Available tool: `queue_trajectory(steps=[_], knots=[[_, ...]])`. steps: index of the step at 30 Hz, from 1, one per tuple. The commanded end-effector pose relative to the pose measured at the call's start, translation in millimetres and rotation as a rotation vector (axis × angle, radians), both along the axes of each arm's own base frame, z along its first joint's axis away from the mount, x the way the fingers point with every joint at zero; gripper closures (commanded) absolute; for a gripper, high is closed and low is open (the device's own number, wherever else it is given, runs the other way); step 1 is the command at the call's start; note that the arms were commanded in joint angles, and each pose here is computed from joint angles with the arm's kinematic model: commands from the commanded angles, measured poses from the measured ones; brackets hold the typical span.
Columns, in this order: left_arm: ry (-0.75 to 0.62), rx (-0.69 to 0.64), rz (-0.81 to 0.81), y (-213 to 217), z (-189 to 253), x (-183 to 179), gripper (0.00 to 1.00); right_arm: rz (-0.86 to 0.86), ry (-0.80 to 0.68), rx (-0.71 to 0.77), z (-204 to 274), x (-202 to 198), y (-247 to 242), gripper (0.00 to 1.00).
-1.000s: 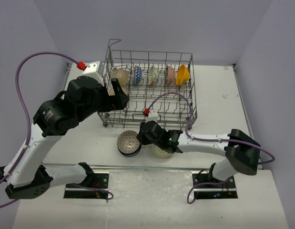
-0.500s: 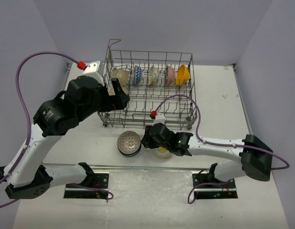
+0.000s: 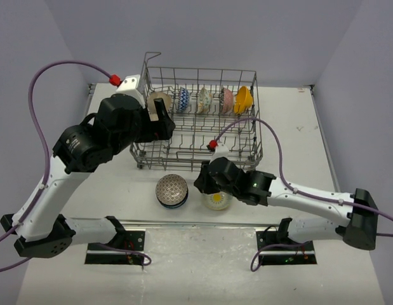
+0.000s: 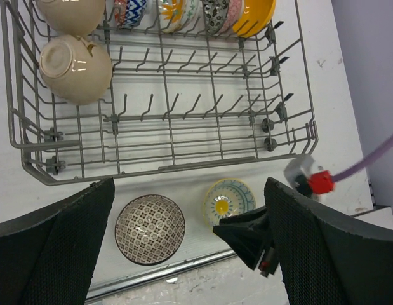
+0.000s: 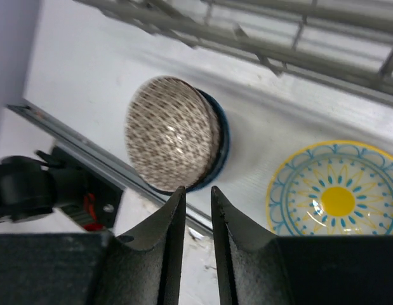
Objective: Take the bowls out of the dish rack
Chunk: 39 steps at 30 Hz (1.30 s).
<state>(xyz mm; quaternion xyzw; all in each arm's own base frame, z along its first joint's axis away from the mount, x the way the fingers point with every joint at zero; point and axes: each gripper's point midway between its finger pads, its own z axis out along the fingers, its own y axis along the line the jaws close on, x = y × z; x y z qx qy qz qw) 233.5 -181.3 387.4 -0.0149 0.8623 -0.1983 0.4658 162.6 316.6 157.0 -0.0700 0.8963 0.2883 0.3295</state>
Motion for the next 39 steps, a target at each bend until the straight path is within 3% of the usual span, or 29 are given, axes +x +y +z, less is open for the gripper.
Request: queue_trajectory(steps=[1,5,9,10,14,18,28,34,39], knots=[[-0.036,0.017,0.031,1.4,12.4,12.8,0.00,-0.019,-0.130,0.113,86.0,15.2,-6.4,0.76],[0.003,0.036,-0.011,-24.9,4.6,29.9,0.00,-0.125,-0.179,0.188,153.3,40.4,-56.3,0.69],[0.023,0.020,-0.080,-53.5,-3.8,51.3,0.00,-0.214,-0.170,0.183,175.2,46.9,-100.8,0.58],[0.016,0.001,-0.069,-54.3,-2.8,64.7,0.00,-0.238,-0.165,0.177,177.5,46.5,-109.0,0.49],[0.096,-0.033,-0.129,-79.2,-27.9,124.4,0.00,-0.264,-0.158,0.117,178.7,37.6,-133.6,0.38],[0.040,-0.067,-0.131,-89.2,-26.9,183.9,0.00,-0.225,-0.161,0.074,172.3,30.4,-139.6,0.33],[0.008,-0.080,-0.060,-69.4,-94.3,296.5,0.00,-0.150,-0.159,0.096,148.6,0.8,-152.2,0.14],[0.005,-0.091,-0.085,-57.5,-122.8,331.1,0.00,-0.089,-0.140,0.113,142.9,-10.8,-148.1,0.01],[0.011,-0.122,-0.134,-40.9,-141.8,350.4,0.00,-0.139,-0.112,0.133,139.1,-7.7,-148.2,0.01]])
